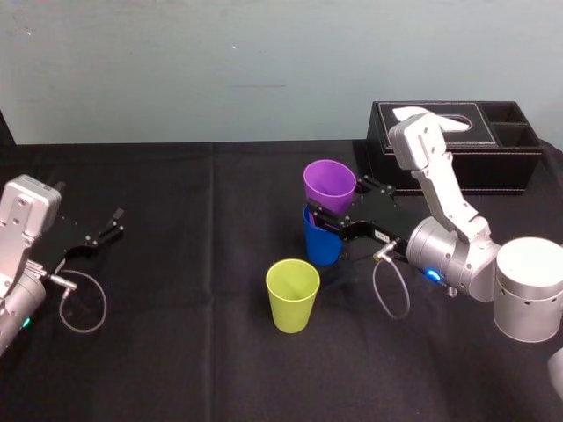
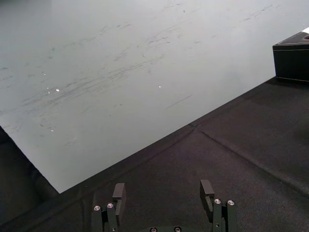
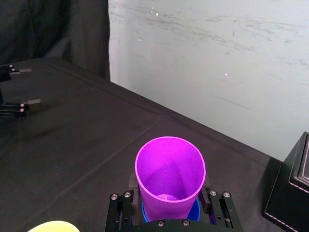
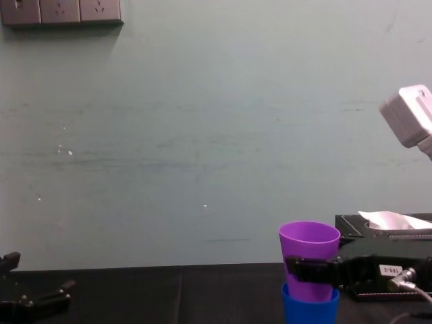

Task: Stack the three plastic cups sequentially using one hand.

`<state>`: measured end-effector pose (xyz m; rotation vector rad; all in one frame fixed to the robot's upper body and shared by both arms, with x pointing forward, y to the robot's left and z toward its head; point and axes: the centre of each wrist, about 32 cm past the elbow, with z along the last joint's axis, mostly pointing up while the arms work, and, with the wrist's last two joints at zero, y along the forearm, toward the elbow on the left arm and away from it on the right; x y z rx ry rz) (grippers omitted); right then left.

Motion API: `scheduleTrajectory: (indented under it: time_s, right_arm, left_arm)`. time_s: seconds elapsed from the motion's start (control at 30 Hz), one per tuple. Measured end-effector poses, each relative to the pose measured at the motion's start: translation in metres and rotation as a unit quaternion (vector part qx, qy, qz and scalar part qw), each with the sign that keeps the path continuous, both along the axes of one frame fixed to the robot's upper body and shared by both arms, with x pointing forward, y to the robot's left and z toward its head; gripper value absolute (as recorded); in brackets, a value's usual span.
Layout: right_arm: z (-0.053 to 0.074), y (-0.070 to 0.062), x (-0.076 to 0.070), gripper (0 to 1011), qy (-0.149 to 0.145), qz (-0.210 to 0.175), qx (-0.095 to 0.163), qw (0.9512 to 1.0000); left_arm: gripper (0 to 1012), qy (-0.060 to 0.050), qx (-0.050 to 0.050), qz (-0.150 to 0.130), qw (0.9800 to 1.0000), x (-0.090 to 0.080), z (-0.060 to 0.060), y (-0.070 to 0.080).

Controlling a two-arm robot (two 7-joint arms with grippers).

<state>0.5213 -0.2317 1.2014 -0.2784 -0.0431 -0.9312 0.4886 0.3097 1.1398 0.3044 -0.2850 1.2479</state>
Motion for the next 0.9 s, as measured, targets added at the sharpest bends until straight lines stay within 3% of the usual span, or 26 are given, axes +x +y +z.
scheduleTrajectory:
  time_s: [0.9]
  right_arm:
    - [-0.0064,0.0015,-0.0004,722,0.008,0.000,-0.001,1.0000]
  left_arm:
    - [1010,0.000,0.000,0.000,1.0000,0.0000,0.0000,0.0000]
